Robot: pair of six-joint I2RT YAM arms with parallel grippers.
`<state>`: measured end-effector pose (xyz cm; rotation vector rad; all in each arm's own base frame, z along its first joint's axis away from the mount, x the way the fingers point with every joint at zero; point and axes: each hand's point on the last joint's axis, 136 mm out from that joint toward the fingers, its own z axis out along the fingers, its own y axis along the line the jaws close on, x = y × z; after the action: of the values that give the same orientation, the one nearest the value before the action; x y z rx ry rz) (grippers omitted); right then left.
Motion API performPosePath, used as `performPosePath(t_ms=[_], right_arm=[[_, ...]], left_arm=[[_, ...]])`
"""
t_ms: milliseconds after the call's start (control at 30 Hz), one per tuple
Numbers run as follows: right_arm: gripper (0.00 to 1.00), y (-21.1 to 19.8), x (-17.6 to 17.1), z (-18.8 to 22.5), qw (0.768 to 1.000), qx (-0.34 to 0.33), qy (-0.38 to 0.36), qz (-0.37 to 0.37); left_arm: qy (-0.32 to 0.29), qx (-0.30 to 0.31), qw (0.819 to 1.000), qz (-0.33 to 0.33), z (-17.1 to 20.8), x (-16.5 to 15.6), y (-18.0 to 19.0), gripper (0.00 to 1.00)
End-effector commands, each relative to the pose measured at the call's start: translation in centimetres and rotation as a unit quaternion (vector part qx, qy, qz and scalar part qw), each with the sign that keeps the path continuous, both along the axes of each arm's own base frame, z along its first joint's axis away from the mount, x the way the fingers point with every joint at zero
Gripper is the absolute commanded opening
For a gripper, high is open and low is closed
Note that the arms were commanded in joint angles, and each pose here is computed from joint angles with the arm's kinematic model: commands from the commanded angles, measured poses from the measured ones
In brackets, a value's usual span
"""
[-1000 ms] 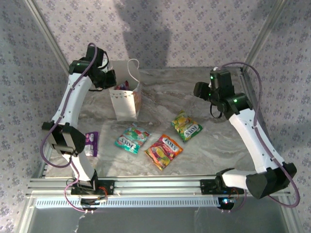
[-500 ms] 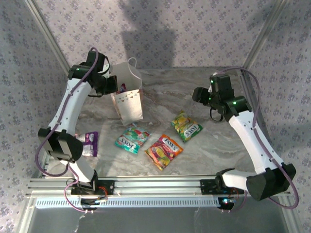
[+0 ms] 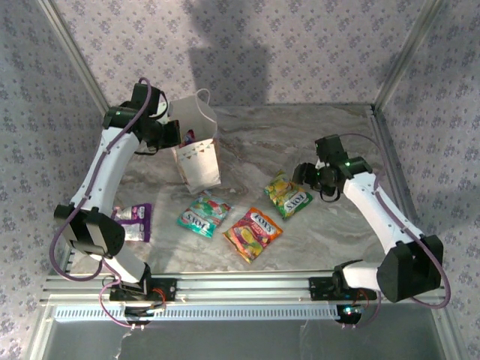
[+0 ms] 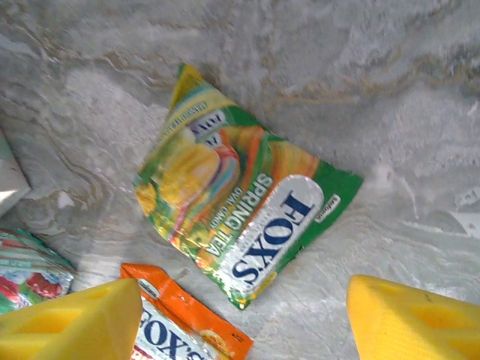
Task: Place the snacks into the paper bag
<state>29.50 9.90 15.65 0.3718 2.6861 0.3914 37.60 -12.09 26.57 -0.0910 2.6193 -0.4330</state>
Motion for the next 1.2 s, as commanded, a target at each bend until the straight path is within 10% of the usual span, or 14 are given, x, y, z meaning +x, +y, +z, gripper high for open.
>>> performPosePath(t_ms=[0, 1167], right_arm=[[0.75, -0.3, -1.1, -1.7, 0.999, 0.013, 0.036, -0.008], [1.00, 1.9, -0.1, -11.0, 0.987, 0.106, 0.124, 0.000]], left_arm=[[0.008, 0.000, 1.000, -0.010, -0.1, -1.0, -0.1, 0.04], [0.007, -0.007, 1.000, -0.006, -0.7, -1.3, -0.2, 0.04]])
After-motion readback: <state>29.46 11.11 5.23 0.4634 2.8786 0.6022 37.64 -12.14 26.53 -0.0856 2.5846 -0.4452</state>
